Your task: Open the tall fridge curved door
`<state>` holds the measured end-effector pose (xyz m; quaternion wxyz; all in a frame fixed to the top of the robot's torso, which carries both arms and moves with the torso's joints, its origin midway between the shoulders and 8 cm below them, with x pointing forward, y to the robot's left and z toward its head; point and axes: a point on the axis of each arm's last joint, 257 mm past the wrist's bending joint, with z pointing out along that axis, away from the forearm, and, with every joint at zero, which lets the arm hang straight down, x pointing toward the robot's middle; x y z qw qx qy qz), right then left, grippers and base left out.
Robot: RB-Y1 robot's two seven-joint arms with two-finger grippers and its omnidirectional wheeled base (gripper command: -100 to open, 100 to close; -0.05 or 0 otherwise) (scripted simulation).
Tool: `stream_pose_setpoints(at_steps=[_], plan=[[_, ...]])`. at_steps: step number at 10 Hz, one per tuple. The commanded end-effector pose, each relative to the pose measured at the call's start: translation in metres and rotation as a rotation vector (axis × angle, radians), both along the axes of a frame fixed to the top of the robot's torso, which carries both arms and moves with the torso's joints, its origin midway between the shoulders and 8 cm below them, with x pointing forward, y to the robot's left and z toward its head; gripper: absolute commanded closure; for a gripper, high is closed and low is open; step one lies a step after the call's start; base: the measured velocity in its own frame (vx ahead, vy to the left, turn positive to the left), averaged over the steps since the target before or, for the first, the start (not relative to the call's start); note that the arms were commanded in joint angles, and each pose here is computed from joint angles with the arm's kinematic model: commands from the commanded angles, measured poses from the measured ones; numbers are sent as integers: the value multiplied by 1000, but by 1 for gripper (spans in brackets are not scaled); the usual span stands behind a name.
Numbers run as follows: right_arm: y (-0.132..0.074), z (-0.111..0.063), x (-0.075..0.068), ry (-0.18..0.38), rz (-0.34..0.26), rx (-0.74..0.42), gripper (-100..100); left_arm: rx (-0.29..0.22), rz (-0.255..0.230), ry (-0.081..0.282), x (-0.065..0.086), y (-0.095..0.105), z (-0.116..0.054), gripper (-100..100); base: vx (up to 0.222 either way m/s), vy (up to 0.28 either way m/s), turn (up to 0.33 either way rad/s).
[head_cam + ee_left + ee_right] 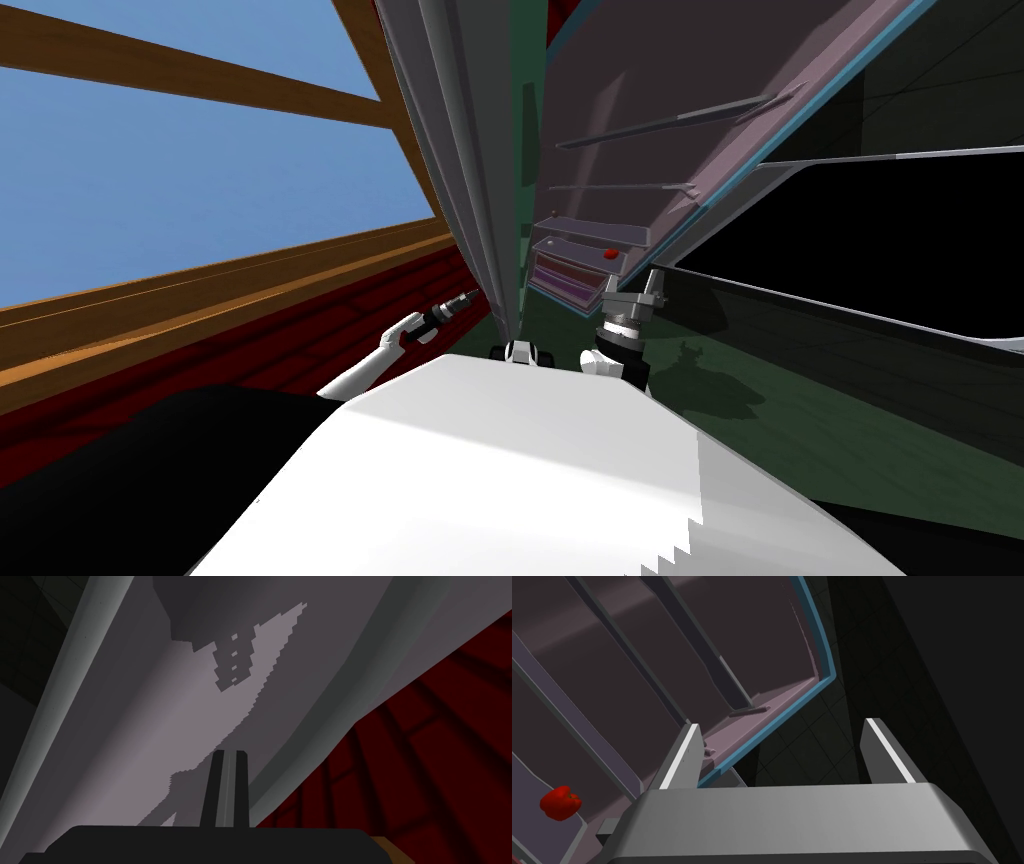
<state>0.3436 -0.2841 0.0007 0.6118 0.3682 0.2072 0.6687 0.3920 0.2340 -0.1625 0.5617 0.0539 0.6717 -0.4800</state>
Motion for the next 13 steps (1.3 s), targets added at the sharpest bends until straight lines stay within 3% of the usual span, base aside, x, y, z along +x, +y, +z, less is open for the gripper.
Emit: stream_pose_setpoints(at_steps=[1, 3, 4, 5, 10, 11, 12, 13], plan=[[0, 0, 0, 0, 0, 0, 0, 0, 0, 0, 0, 0, 0, 100, -9, -10, -58], [0, 0, 0, 0, 0, 0, 0, 0, 0, 0, 0, 0, 0, 100, 3, -3, 23], [0, 0, 0, 0, 0, 0, 0, -1, -28, -1, -6, -7, 1, 100, 12, 126, 1], [0, 0, 0, 0, 0, 0, 0, 1, -22, -1, -2, -2, 12, -100, 12, 71, 60], [0, 0, 0, 0, 0, 0, 0, 8, -64, 0, 0, -1, 57, -100, 10, -66, 84], [0, 0, 0, 0, 0, 0, 0, 9, -57, -1, 1, -1, 50, -100, 0, -25, 25], [0, 0, 0, 0, 0, 0, 0, 8, -58, 2, 1, -1, 50, 0, 0, 0, 0], [0, 0, 0, 0, 0, 0, 0, 8, -58, 2, 1, -1, 50, 0, 0, 0, 0]])
